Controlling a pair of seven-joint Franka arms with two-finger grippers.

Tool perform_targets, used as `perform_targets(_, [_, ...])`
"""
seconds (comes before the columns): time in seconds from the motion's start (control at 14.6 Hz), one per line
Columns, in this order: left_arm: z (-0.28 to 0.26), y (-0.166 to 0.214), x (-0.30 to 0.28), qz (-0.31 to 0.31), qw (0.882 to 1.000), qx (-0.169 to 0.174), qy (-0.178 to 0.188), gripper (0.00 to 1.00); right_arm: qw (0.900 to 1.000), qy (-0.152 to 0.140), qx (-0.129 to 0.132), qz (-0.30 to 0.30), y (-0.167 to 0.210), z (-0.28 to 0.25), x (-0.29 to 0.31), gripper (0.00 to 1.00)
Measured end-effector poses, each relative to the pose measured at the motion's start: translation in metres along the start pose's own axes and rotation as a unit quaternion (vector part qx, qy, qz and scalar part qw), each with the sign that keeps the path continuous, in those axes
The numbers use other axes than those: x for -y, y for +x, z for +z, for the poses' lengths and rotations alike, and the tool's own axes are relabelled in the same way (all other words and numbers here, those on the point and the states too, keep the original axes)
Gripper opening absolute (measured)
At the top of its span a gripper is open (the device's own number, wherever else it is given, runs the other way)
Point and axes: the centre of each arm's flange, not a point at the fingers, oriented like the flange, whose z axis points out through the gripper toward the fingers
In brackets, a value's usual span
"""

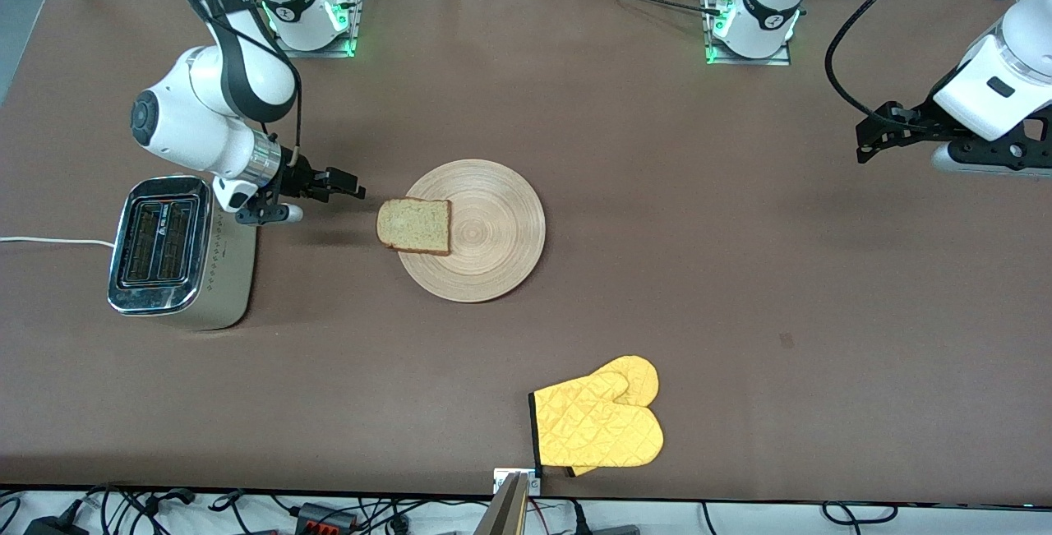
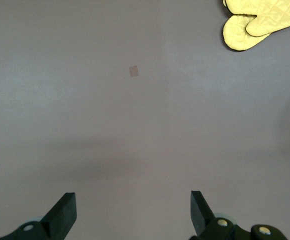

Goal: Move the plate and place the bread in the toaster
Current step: 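Lower the right gripper onto the bread slice on the plate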

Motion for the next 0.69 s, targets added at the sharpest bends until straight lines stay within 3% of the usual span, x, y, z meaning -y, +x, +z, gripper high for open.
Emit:
perform_targets(0.34, [0.0,0.0,0.0,0.0,1.0,0.0,0.0,1.0,0.998,0.066,-0.014,-0.012,0.001,0.042,-0.029,1.0])
perform_targets(0.69, [0.0,0.0,0.0,0.0,1.0,0.0,0.0,1.0,0.997,0.069,-0.022,-0.012,0.008,0.051,-0.032,1.0])
